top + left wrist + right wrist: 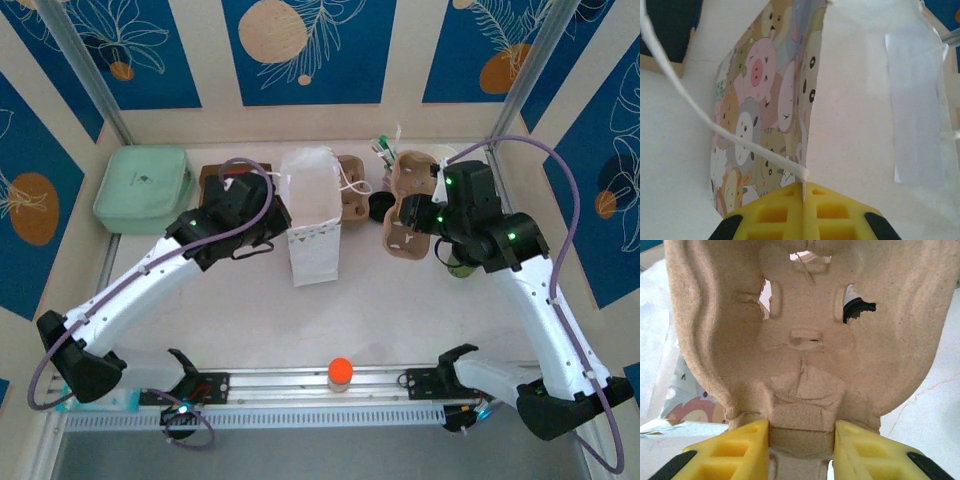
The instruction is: Pack the takeout coffee
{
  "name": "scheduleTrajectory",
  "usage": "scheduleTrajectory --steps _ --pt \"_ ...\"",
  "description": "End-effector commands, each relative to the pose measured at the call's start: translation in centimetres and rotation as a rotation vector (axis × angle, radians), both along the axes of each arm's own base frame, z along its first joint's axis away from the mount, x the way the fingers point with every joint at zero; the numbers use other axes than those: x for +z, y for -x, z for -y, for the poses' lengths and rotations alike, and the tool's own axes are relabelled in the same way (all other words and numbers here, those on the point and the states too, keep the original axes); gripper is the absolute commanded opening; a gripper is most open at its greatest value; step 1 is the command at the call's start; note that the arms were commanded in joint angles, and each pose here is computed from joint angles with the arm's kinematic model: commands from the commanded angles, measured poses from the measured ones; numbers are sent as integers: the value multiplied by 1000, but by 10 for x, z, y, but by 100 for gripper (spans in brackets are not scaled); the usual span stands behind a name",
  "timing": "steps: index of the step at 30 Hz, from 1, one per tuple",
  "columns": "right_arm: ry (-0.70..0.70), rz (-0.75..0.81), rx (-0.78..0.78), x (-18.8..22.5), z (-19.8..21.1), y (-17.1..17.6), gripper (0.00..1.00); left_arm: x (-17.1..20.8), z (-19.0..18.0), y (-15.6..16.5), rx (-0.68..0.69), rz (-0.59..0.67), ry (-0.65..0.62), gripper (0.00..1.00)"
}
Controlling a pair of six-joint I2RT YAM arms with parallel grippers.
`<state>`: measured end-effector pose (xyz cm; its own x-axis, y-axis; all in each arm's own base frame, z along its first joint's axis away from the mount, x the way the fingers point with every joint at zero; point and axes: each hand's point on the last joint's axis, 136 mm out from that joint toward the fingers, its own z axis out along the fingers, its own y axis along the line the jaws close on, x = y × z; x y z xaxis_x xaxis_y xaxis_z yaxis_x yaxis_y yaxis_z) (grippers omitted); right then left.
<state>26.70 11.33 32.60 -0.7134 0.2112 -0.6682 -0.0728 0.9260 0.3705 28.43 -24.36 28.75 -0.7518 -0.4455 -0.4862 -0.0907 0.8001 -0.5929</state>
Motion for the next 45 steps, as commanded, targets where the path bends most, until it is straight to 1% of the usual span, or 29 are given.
scheduleTrajectory --steps 1,8,14,15,17,18,19,20,21,22,24,30,35,39,41,45 --pt "-34 45 18 22 -1 8 33 2 2 4 76 1 32 0" --pt "-27 61 26 34 1 11 33 -7 10 18 100 -17 38 0" --pt "-35 64 36 37 -1 14 33 -14 21 23 81 -18 39 0" --pt "-35 67 37 38 -1 15 33 -13 21 23 78 -15 36 5" --pt "-33 71 39 39 -1 16 33 -10 18 23 69 6 15 18" --pt "-32 76 41 41 -1 17 33 -7 17 22 60 27 0 27" --pt "-29 79 44 42 -1 18 33 -3 15 22 51 48 -21 40" --pt "-26 82 46 43 -1 19 33 -2 14 22 41 60 -44 50" --pt "-25 85 49 45 -1 20 33 -1 14 21 20 77 -62 57" --pt "-24 89 54 47 -2 21 33 1 14 21 6 86 -82 62" --pt "-22 93 63 50 -3 23 33 1 11 21 -13 98 -124 67" --pt "3 99 102 62 -10 29 34 20 7 22 -89 172 -199 68" --pt "32 101 152 72 -22 31 33 52 3 25 -152 270 -220 69" --pt "51 88 214 75 -41 31 34 73 -8 26 -165 351 -259 69" --pt "61 81 249 77 -52 29 34 78 -18 25 -151 367 -298 71" --pt "81 67 308 79 -73 26 34 80 -26 17 -174 350 -300 71"
